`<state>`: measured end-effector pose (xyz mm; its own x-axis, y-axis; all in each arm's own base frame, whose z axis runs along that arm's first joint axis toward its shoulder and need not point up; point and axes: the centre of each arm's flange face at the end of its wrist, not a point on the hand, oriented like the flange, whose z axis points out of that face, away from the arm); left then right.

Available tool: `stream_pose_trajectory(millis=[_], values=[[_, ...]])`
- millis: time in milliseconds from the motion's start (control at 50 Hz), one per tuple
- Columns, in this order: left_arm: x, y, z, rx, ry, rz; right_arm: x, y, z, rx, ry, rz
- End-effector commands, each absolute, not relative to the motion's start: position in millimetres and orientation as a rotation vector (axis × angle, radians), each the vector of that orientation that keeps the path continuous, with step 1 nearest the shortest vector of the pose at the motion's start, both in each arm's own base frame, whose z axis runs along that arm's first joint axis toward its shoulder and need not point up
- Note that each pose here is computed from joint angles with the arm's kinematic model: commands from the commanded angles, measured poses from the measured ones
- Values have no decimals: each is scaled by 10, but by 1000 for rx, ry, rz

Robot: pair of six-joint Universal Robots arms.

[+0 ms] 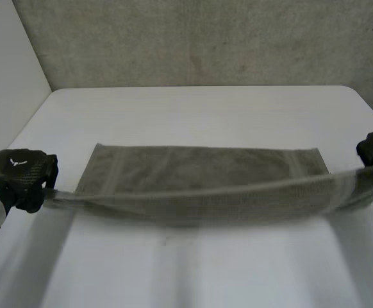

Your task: Fold the towel.

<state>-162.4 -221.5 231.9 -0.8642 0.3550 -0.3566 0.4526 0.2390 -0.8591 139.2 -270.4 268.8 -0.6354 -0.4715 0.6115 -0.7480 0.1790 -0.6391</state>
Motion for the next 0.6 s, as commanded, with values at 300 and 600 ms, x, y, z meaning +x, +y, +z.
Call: stream_pose_trajectory(millis=[300, 600], values=[[-2243, -3734, 1674, 855, 2433, -1816, 1863, -4185, 1727, 961, -2179, 1639], [-2548, -4277, 1522, 834, 2310, -1949, 1939, -4490, 1584, 868, -2103, 1642]])
